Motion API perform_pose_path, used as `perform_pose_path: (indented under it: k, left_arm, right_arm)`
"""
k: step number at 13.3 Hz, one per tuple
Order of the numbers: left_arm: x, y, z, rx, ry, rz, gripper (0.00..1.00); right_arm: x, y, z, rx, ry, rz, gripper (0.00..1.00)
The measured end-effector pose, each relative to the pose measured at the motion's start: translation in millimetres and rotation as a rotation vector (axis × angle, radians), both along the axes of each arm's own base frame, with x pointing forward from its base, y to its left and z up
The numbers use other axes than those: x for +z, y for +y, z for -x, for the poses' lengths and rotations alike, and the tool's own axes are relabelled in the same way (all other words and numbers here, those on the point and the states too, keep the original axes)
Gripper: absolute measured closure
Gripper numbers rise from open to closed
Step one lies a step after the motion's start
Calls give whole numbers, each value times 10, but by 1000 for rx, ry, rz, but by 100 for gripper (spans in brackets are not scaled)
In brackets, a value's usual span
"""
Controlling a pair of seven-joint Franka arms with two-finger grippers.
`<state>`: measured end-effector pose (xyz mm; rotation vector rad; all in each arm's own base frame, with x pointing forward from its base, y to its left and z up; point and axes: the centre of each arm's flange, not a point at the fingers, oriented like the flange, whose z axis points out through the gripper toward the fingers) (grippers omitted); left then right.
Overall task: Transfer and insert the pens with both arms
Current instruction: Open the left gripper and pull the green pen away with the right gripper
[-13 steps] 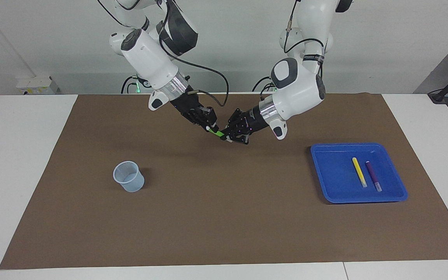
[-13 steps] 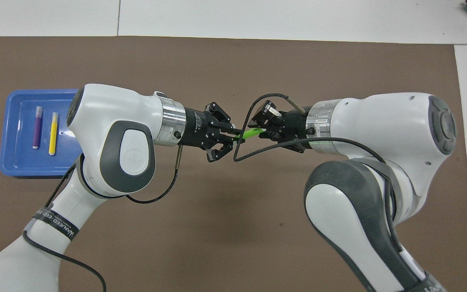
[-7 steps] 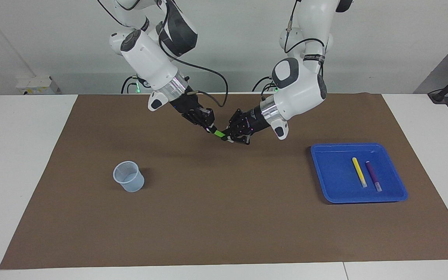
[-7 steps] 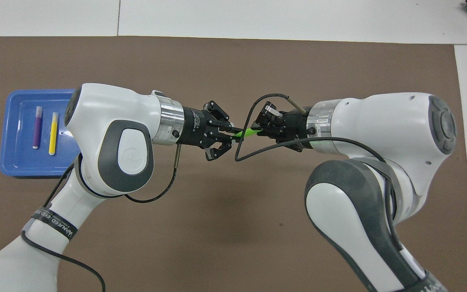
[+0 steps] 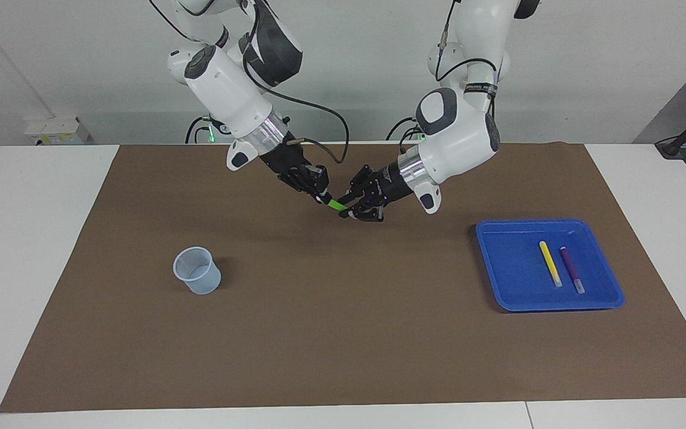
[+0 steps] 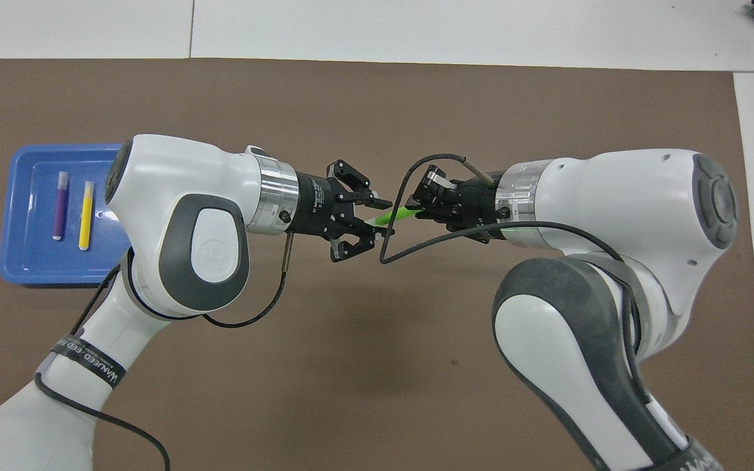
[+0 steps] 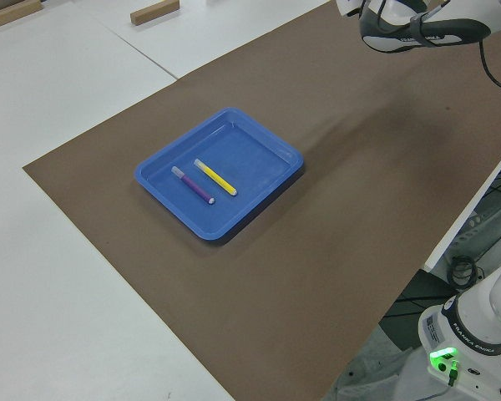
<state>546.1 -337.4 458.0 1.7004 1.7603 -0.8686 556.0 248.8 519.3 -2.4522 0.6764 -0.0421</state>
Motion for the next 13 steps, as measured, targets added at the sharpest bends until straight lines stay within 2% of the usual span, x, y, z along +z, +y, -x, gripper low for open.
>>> perform_pose_path:
  k: [4,5,7,11,13]
  left_arm:
    - [56,7,7,1,-9,2,3]
    - [73,16,6,2,-12,3,0]
    - [113,47,13,-3,-24,-9,0]
    - [98,103,64,-118,-116,-183,0]
    - [69,89,101,-165,-134,-228,0]
  right_arm:
    - [5,-273,-115,94,-90,33,82]
    - [3,-365,-148,123,-115,45,82]
    - [8,-544,-200,217,-167,104,82]
    - [112,-848,-258,479,-242,357,82]
    - [186,-1017,-285,616,-267,459,82]
